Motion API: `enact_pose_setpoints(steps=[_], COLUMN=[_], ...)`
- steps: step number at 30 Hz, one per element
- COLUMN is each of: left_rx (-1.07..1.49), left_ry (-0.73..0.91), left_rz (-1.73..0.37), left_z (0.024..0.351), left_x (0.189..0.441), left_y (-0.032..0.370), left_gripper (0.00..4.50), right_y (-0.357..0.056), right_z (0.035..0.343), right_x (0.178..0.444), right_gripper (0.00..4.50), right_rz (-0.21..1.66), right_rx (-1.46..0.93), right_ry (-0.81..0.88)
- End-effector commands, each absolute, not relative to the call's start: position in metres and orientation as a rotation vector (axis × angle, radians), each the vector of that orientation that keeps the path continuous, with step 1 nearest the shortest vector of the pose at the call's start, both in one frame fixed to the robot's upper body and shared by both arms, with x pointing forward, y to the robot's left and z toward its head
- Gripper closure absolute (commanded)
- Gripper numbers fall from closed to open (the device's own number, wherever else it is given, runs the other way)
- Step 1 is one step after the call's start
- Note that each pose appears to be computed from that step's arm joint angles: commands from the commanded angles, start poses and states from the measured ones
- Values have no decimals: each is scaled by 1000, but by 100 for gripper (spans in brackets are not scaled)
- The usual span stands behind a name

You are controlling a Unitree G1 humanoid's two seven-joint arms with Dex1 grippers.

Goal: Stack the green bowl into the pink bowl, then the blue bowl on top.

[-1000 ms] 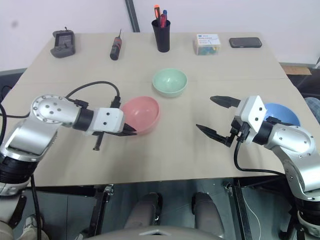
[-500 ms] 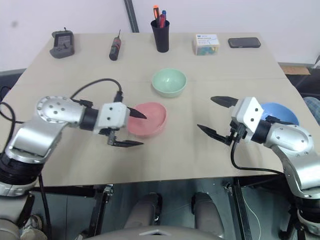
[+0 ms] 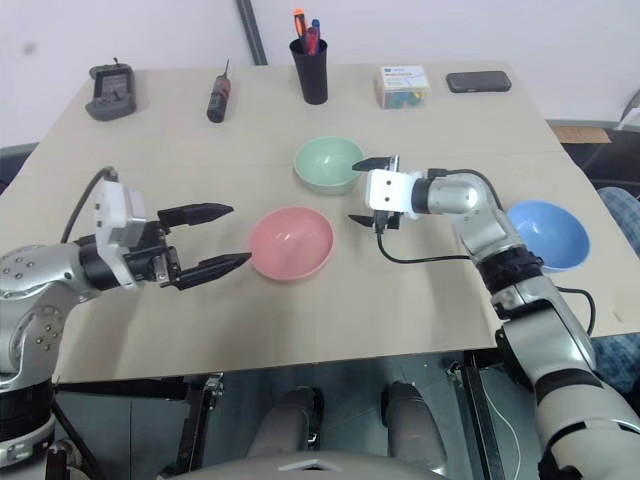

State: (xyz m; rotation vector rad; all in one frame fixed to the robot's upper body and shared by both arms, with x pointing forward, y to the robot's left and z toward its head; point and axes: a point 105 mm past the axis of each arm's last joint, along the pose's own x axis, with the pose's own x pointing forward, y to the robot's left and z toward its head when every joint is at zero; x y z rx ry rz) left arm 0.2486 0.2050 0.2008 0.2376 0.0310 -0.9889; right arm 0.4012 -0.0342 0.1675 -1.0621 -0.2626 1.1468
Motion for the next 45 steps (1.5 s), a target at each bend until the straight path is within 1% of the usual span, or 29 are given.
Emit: enact_pose_setpoints(steps=[1, 5, 7, 8, 10, 11, 16, 17, 19, 22, 24, 26, 28, 30, 33, 35, 38, 39, 40, 41, 42, 45], left_rx=[263, 254, 257, 258, 264, 266, 265, 263, 262, 295, 286, 258, 252, 212, 177, 173, 186, 192, 193, 191, 188, 179], left_ry=[-32, -30, -35, -39, -42, -42, -45, -49, -61, -82, -68, -58, -59, -56, -52, -57, -64, -68, -72, -76, -80, -77], left_rz=[-917, -895, -884, -883, -877, -874, -874, -878, -891, -915, -960, -987, -995, -1043, -1080, -1092, -1104, -1109, -1116, -1122, -1132, -1174], left_z=[213, 210, 208, 208, 208, 208, 208, 208, 209, 209, 204, 201, 199, 198, 199, 202, 204, 206, 207, 209, 210, 212], left_x=[244, 241, 239, 237, 236, 236, 235, 234, 233, 231, 227, 224, 224, 219, 217, 219, 221, 222, 222, 222, 222, 218], left_y=[211, 209, 207, 206, 206, 206, 203, 202, 199, 198, 197, 198, 202, 204, 205, 204, 202, 201, 200, 198, 196, 189], left_gripper=[12, 12, 0, 0, 0, 0, 0, 0, 0, 0, 0, 0, 0, 0, 0, 0, 0, 0, 0, 0, 0, 0], right_y=[-24, -19, -19, -19, -18, -18, -16, -15, -14, -14, -11, -13, -16, -15, -9, -2, 3, 3, 3, 2, -2, -25], right_z=[181, 177, 174, 173, 172, 170, 171, 172, 181, 202, 219, 235, 244, 246, 239, 232, 217, 214, 215, 218, 221, 231], right_x=[411, 421, 425, 427, 428, 429, 430, 430, 429, 423, 404, 371, 337, 310, 288, 282, 294, 300, 307, 312, 314, 314], right_gripper=[0, 0, 52, 62, 167, 194, 423, 446, 446, 446, 446, 446, 446, 446, 446, 446, 359, 319, 286, 238, 203, 203], right_rz=[1122, 1091, 1064, 1056, 1049, 1048, 1033, 1029, 1026, 1065, 1202, 1387, 1520, 1581, 1623, 1648, 1582, 1541, 1479, 1423, 1384, 1295], right_rx=[-1133, -1176, -1196, -1205, -1214, -1219, -1241, -1245, -1247, -1171, -1053, -922, -852, -807, -786, -741, -767, -788, -811, -825, -813, -711], right_ry=[-315, -277, -255, -248, -236, -230, -241, -252, -289, -360, -429, -497, -520, -503, -440, -386, -347, -346, -379, -414, -428, -410])
